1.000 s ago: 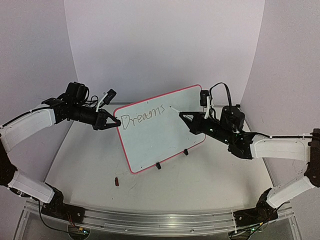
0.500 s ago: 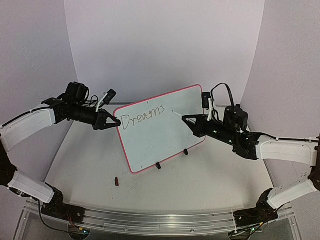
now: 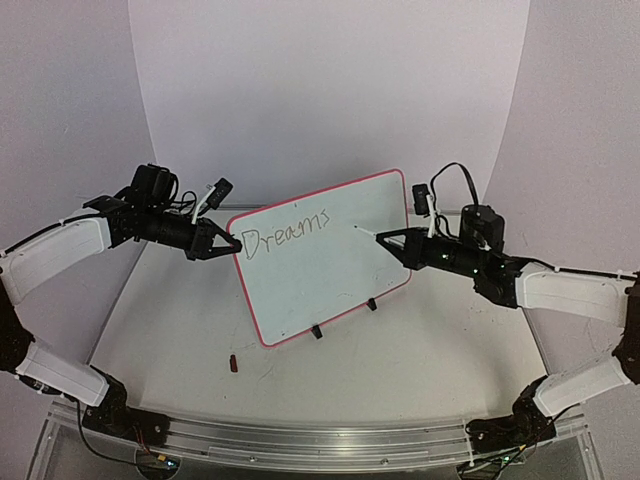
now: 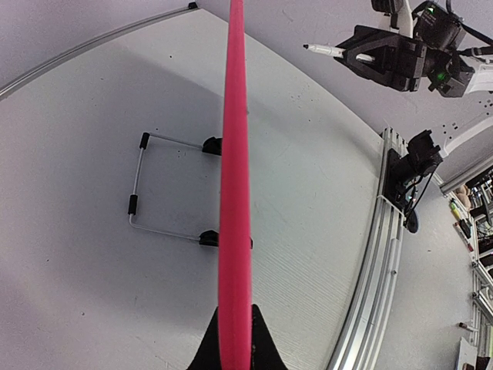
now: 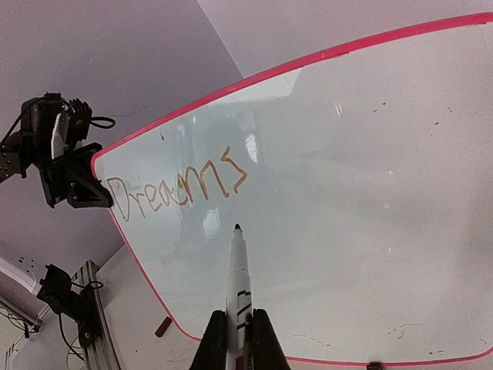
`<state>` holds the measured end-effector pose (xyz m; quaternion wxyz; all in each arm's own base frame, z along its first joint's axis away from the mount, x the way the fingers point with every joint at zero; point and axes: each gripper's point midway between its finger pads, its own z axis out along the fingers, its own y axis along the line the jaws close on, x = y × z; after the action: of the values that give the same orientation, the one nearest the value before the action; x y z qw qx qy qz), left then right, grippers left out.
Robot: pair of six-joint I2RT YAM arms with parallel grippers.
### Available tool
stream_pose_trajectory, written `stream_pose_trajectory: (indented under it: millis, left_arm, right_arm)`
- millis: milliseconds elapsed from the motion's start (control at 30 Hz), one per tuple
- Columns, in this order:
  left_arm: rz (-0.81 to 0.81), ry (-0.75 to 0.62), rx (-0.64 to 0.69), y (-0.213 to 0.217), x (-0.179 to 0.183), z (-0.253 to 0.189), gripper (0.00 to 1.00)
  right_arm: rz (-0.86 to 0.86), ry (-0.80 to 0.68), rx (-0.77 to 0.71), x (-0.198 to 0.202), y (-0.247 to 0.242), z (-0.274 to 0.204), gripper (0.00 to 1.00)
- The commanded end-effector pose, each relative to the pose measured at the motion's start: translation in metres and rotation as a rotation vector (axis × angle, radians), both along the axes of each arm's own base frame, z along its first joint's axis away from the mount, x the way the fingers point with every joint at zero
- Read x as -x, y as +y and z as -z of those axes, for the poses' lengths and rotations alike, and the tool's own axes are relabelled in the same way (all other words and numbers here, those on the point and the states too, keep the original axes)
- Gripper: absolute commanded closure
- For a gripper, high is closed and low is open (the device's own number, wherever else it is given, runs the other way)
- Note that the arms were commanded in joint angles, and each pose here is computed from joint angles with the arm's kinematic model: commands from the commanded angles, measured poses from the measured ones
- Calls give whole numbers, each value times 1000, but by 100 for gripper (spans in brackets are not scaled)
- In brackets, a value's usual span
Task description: Write a sentence on the whiteboard
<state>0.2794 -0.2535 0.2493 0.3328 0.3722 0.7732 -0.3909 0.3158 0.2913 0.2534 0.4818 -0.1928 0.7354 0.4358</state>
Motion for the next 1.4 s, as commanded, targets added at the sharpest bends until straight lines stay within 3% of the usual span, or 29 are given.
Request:
stream_pose_trajectory:
  millis: [0, 367, 1067, 1367]
  left_arm:
    - [18, 3, -22, -1, 5, 3, 100]
    - [14, 5, -29, -1, 4, 4, 100]
    - [15, 13, -33, -1, 3, 7, 100]
    - [17, 14, -33, -1, 3, 8, 100]
  right_arm:
    - [-30, -35, -7, -8, 8, -12, 100]
    - [104, -65, 26, -43, 5, -13, 100]
    - [149, -66, 43, -72, 14, -6, 100]
    - [183, -115, 22, -79, 12, -25, 100]
